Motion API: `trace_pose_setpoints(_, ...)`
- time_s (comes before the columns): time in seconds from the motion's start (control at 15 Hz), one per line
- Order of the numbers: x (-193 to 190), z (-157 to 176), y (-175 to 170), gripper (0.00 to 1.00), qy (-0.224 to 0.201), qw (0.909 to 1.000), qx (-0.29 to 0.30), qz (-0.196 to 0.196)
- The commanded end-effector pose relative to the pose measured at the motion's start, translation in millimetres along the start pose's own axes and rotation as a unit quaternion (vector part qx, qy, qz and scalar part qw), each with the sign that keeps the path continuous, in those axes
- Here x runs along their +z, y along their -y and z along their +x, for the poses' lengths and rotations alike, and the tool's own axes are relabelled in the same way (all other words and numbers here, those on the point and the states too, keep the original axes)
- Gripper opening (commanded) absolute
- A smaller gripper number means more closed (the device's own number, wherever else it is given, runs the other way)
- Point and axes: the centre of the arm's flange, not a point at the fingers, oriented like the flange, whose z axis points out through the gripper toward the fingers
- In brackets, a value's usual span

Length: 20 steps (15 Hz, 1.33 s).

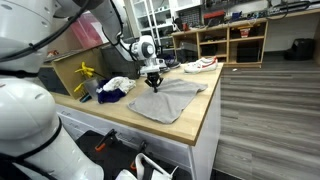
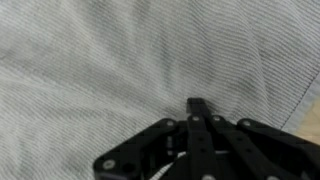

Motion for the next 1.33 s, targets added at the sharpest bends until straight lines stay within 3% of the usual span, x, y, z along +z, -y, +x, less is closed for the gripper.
trace_pose_setpoints(0.0,10.9,12.1,20.5,0.0,-0.003,1.0,-0.004,0.005)
trace_pose_setpoints(0.4,-13.9,-1.6,15.4,0.0,-0.022,0.9996,-0.017,0.005)
trace_pose_setpoints(0.47,-19.2,-2.7,11.8,0.26,-0.028,0.9995,-0.018,0.003)
trace_pose_setpoints(0.6,-36.9,-2.9,-0.6,0.32,-0.049,0.9987,-0.013,-0.002)
trace_pose_setpoints(0.93,-74.9,6.5,-40.2,0.71,-0.09,0.9957,0.01,-0.022)
trace_pose_setpoints(1.0,-74.2,14.0,-47.4,0.27,-0.092,0.9954,0.02,-0.021)
trace_pose_setpoints(1.13,-73.1,28.7,-54.3,0.31,-0.099,0.9942,0.035,-0.022)
trace_pose_setpoints(1.27,-70.7,41.5,-56.5,0.19,-0.103,0.9934,0.045,-0.022)
